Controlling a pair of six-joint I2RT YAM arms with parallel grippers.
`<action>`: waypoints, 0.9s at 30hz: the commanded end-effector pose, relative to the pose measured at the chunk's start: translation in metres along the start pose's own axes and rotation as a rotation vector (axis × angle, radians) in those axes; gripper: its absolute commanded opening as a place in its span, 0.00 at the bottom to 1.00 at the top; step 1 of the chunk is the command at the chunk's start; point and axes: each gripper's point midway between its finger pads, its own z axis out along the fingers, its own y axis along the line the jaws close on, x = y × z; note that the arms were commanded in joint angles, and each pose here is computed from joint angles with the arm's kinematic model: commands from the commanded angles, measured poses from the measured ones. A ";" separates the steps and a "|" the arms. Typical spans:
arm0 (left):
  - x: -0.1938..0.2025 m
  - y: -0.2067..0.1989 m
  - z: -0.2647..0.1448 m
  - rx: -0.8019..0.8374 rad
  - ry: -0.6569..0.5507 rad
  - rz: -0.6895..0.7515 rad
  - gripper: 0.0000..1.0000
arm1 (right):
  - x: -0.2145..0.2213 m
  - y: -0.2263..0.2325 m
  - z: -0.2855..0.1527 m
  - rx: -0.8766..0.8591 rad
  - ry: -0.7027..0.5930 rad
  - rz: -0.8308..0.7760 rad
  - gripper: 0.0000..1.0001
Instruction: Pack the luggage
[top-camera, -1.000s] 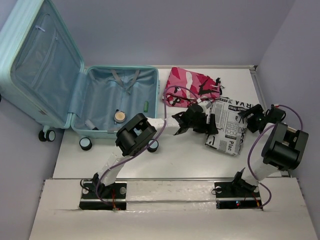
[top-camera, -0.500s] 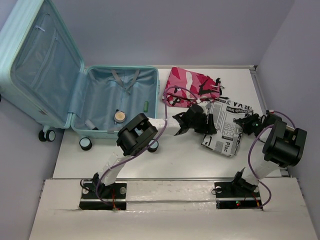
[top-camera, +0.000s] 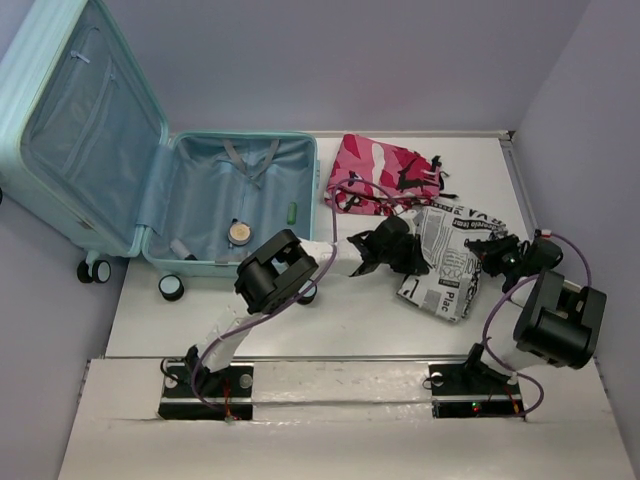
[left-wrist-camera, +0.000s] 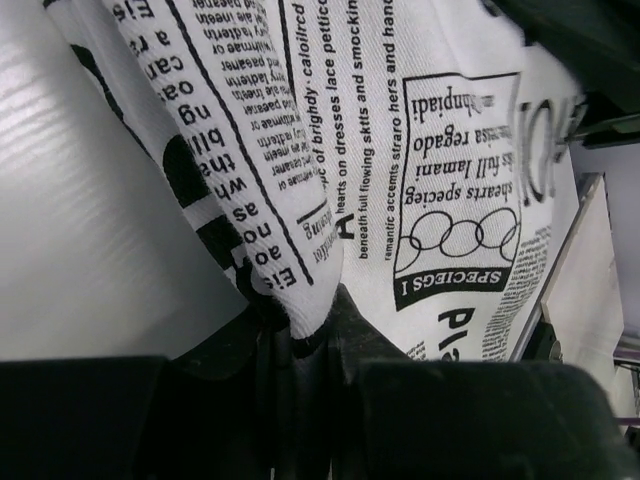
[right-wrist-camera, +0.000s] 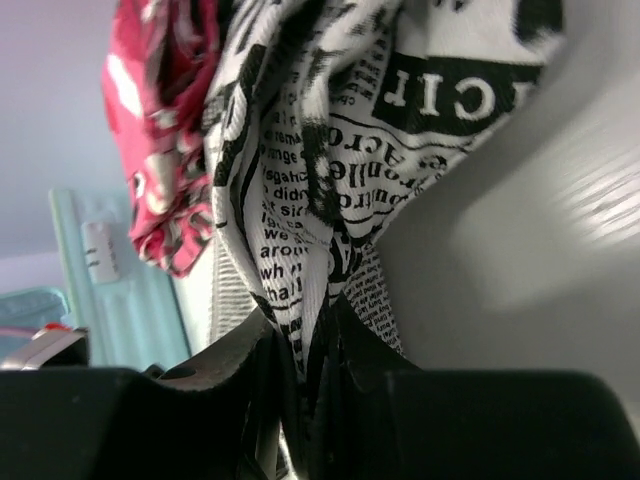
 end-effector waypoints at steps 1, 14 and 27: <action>-0.041 -0.060 -0.037 0.085 -0.127 0.076 0.06 | 0.007 0.048 -0.020 -0.130 0.003 -0.063 0.07; -0.119 -0.143 -0.115 0.241 -0.322 0.109 0.06 | -0.002 0.208 -0.088 -0.343 -0.117 -0.378 0.07; -0.208 0.015 -0.371 -0.255 -0.782 0.064 0.06 | 0.172 0.425 0.007 -0.690 0.193 -0.506 0.07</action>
